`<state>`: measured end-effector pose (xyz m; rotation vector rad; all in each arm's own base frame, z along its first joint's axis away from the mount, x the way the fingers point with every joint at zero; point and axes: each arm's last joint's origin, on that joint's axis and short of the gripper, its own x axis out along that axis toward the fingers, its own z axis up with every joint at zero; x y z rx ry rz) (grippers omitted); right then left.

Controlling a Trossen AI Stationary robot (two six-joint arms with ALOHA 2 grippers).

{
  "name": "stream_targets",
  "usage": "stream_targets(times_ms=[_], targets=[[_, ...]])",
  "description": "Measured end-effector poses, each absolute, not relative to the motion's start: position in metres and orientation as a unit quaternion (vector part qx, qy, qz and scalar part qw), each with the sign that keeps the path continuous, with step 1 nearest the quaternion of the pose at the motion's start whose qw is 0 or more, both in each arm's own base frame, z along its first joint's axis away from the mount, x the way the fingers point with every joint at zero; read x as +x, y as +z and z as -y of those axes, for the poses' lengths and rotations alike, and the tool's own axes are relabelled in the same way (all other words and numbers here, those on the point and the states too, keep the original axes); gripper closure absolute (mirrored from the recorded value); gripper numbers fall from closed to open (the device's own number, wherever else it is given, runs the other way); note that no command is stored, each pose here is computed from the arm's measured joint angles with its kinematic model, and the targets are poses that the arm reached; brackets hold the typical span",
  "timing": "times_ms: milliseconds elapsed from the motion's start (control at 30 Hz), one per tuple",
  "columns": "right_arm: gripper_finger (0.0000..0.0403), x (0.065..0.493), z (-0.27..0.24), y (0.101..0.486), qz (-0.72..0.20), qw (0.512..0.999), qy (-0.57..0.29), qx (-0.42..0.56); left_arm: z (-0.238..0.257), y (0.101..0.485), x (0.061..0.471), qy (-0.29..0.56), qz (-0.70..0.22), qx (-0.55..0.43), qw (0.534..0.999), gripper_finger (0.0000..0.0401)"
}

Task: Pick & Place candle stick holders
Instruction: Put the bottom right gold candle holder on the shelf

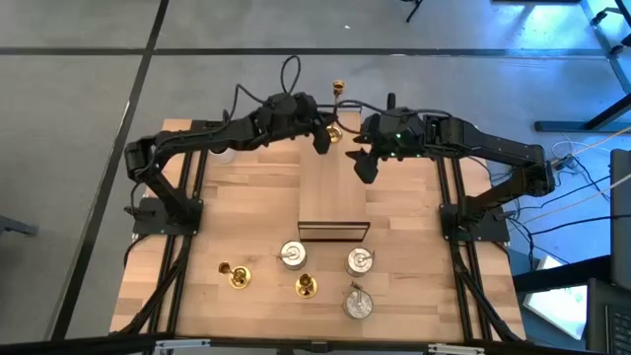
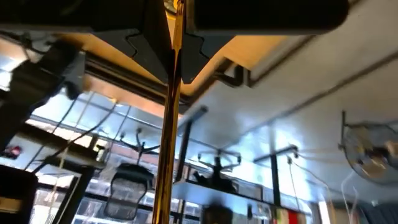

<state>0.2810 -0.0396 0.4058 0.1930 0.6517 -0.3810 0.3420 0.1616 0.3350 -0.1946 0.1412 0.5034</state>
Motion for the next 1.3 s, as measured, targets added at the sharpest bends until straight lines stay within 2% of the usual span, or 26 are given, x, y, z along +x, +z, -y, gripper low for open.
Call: stream_targets(times_ms=[233, 467, 600, 767, 900, 1133, 1200, 1300], targets=[[0.0179, 0.277, 0.031, 0.409, -0.319, 0.932, -0.145, 0.091, -0.213, 0.334, 0.323, 0.167, -0.027, -0.122, 0.978, 0.0389], [0.0198, 0.263, 0.022, 0.439, -0.216, 0.974, 0.057, 0.034, -0.22, 0.328, 0.329, 0.117, -0.009, -0.09, 0.989, 0.0389], [0.0213, 0.254, 0.023, 0.427, -0.164, 0.977, 0.122, 0.055, -0.217, 0.328, 0.331, 0.111, -0.014, -0.051, 0.992, 0.0389], [0.0223, 0.24, 0.031, 0.395, -0.062, 0.981, 0.13, 0.128, -0.223, 0.328, 0.327, 0.119, -0.018, -0.016, 0.993, 0.0389], [0.0224, 0.226, 0.037, 0.378, -0.018, 0.979, 0.118, 0.167, -0.229, 0.324, 0.323, 0.125, -0.037, -0.004, 0.991, 0.0388], [0.0224, 0.218, 0.039, 0.378, -0.012, 0.978, 0.11, 0.175, -0.236, 0.311, 0.325, 0.072, -0.051, -0.016, 0.996, 0.039], [0.0224, 0.218, 0.039, 0.378, -0.015, 0.978, 0.11, 0.178, -0.231, 0.307, 0.333, 0.083, -0.054, -0.007, 0.995, 0.039], [0.0224, 0.219, 0.039, 0.376, -0.023, 0.977, 0.108, 0.182, -0.222, 0.305, 0.345, 0.147, -0.043, 0.003, 0.988, 0.039]])
